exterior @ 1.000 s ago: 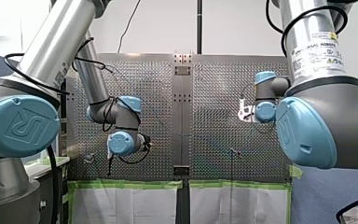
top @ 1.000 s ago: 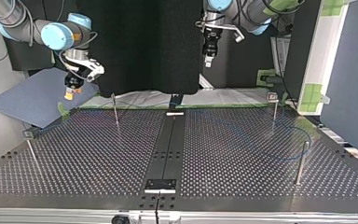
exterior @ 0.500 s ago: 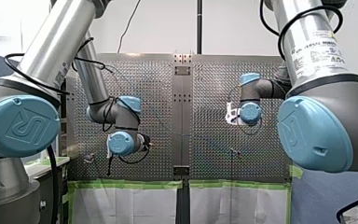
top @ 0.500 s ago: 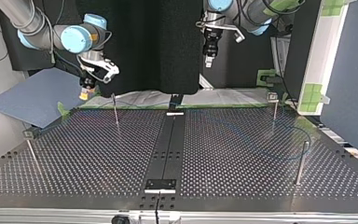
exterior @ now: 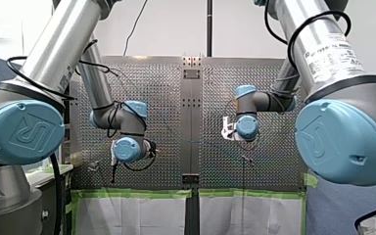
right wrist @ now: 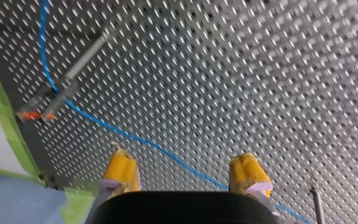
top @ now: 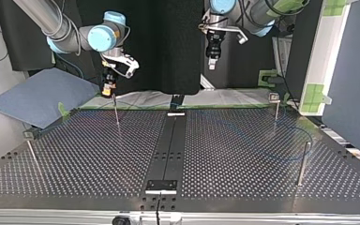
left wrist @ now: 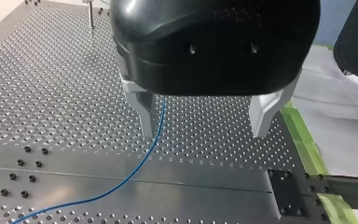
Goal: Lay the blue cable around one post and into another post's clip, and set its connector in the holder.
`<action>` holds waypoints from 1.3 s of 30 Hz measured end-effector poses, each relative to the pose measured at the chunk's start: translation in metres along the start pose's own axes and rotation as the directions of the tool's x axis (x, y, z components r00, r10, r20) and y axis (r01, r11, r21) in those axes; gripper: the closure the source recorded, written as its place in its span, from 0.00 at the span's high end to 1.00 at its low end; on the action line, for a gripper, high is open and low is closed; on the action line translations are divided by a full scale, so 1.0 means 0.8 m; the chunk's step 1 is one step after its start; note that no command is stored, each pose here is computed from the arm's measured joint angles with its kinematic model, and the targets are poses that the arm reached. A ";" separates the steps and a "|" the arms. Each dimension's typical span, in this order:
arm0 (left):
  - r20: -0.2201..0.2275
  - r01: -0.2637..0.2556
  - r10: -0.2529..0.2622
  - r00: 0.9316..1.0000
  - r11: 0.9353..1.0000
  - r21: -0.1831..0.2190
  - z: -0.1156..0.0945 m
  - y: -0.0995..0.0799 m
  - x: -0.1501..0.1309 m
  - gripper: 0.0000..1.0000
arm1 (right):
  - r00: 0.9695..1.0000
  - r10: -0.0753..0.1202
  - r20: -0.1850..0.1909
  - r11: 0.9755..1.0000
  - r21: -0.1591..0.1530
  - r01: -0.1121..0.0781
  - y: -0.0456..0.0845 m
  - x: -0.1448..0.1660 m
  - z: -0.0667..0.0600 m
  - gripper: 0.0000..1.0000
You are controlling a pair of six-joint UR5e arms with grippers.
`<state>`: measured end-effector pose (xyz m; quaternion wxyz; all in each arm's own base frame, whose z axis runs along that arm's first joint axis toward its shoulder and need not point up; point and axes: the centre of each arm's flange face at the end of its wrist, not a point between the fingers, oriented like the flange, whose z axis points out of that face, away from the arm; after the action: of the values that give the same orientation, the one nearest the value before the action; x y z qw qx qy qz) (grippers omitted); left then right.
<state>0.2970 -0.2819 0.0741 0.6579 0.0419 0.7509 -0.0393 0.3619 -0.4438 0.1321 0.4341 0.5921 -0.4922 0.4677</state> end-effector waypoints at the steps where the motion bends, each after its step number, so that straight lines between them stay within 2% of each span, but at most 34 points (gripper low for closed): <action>1: -0.001 0.000 0.000 1.000 1.000 -0.001 0.001 0.001 0.000 1.00 | 1.000 0.003 0.002 1.000 0.002 -0.003 -0.004 -0.002 0.000 1.00; 7: -0.017 -0.007 0.007 1.000 1.000 -0.010 0.001 0.005 0.002 1.00 | 1.000 0.018 -0.003 0.999 0.031 -0.018 -0.033 -0.003 -0.007 1.00; 13: -0.027 -0.013 0.012 1.000 1.000 -0.016 0.001 0.008 0.003 1.00 | 1.000 0.006 0.007 0.998 0.070 -0.007 -0.058 -0.006 -0.025 1.00; 22: -0.031 -0.013 0.012 0.999 1.000 -0.026 0.005 0.012 0.002 1.00 | 1.000 -0.015 0.025 0.990 0.138 0.012 -0.098 -0.013 -0.061 1.00; 25: -0.034 -0.013 0.011 0.999 0.999 -0.031 0.006 0.014 0.002 1.00 | 0.999 -0.025 0.033 0.987 0.159 0.019 -0.110 -0.016 -0.073 1.00; 32: -0.068 -0.021 0.018 0.998 0.999 -0.044 0.004 0.020 0.006 1.00 | 0.999 -0.039 0.032 0.978 0.208 0.032 -0.139 -0.020 -0.102 1.00; 35: -0.073 -0.023 0.020 0.997 0.999 -0.044 0.004 0.021 0.006 1.00 | 0.999 -0.041 0.030 0.976 0.215 0.033 -0.143 -0.020 -0.106 1.00; 39: -0.075 -0.024 0.020 0.997 0.999 -0.044 0.004 0.021 0.007 1.00 | 0.999 -0.041 0.029 0.976 0.217 0.034 -0.145 -0.020 -0.108 1.00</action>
<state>0.3010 -0.2654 0.0683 0.6307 0.0368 0.7751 -0.0135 0.4644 -0.3410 0.1259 0.3675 0.6527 -0.4344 0.5003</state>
